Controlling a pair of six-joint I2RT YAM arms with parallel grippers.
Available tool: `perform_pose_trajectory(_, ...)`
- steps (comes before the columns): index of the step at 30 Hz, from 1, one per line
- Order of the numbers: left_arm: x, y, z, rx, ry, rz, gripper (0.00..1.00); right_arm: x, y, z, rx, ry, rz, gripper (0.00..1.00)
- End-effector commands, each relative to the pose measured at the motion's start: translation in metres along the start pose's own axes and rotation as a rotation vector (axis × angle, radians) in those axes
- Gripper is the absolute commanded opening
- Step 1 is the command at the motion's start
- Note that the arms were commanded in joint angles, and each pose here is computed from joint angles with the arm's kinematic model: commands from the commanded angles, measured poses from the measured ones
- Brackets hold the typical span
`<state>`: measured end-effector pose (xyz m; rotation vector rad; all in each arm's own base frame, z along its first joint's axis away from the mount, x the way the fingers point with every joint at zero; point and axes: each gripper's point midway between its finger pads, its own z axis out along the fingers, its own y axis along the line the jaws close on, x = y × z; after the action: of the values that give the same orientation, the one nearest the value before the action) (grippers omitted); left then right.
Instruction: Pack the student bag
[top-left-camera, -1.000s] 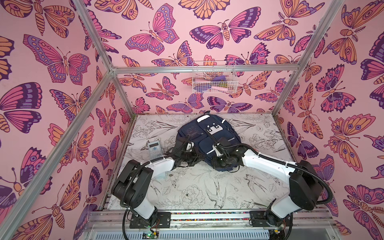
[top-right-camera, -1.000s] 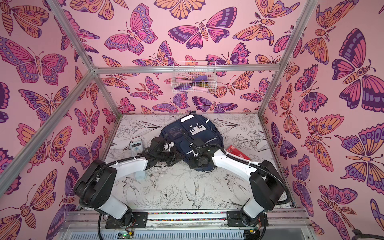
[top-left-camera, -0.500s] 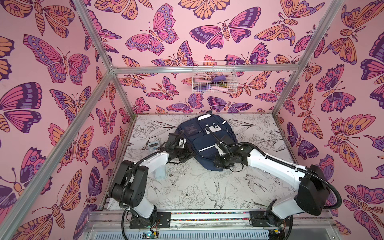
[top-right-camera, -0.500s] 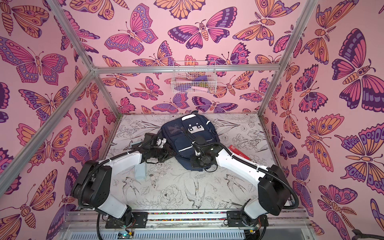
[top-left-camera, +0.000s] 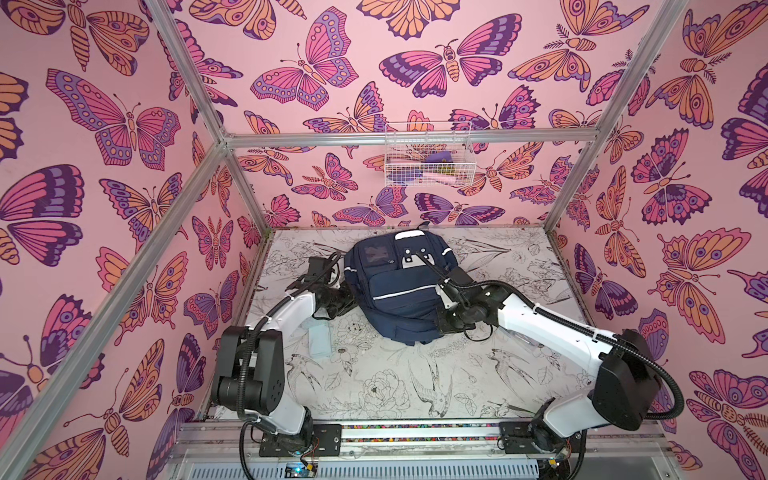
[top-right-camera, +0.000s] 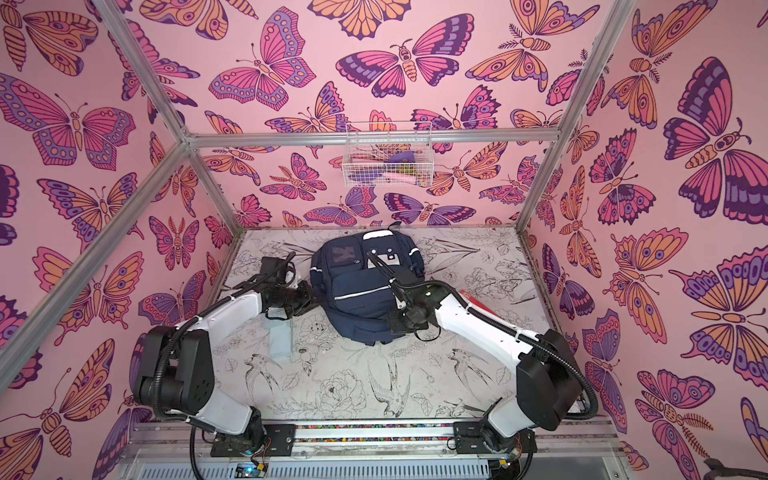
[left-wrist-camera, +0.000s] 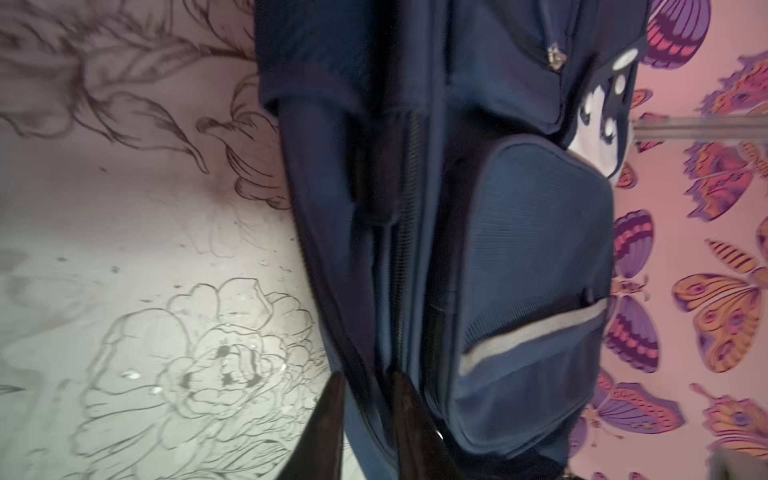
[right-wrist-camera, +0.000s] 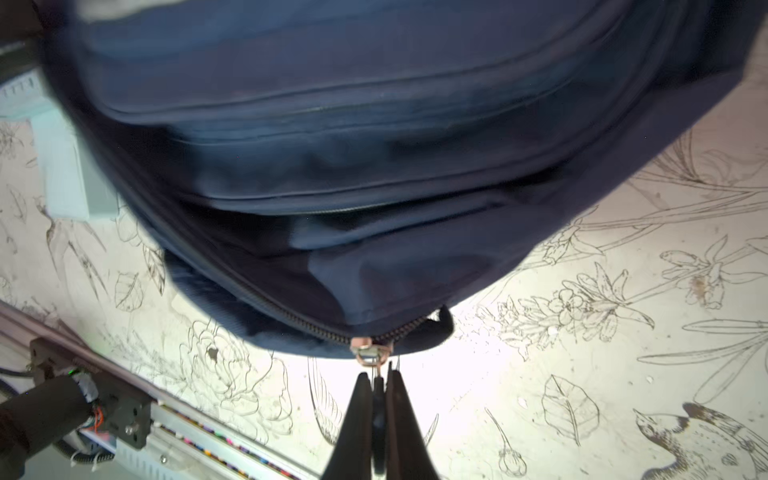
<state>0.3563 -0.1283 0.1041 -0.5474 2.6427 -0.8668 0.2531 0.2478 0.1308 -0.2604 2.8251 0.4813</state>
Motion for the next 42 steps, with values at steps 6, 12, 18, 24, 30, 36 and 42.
perform_pose_trajectory(6, 0.073, -0.034, -0.051, 0.050, 0.026, 0.012, 0.50, -0.014, 0.040, -0.015, -0.166, -0.002, -0.048, 0.00)
perform_pose_trajectory(12, 0.108, -0.053, -0.039, 0.080, 0.113, -0.120, 0.68, -0.015, 0.058, -0.010, -0.259, 0.001, -0.041, 0.00)
perform_pose_trajectory(18, 0.118, -0.077, -0.017, 0.054, 0.135, -0.159, 0.71, -0.014, 0.068, -0.011, -0.315, -0.001, -0.061, 0.00)
perform_pose_trajectory(24, 0.125, -0.064, 0.008, -0.022, 0.162, -0.274, 0.72, -0.013, 0.074, -0.015, -0.330, -0.007, -0.089, 0.00)
perform_pose_trajectory(30, 0.113, -0.064, 0.016, -0.033, 0.113, -0.281, 0.59, -0.004, 0.072, -0.016, -0.328, 0.004, -0.112, 0.00)
perform_pose_trajectory(36, 0.111, -0.057, 0.024, -0.055, 0.134, -0.287, 0.45, 0.008, 0.065, -0.017, -0.309, 0.010, -0.153, 0.00)
perform_pose_trajectory(42, 0.102, -0.053, 0.021, -0.048, 0.122, -0.271, 0.13, 0.015, 0.052, -0.014, -0.258, 0.020, -0.162, 0.00)
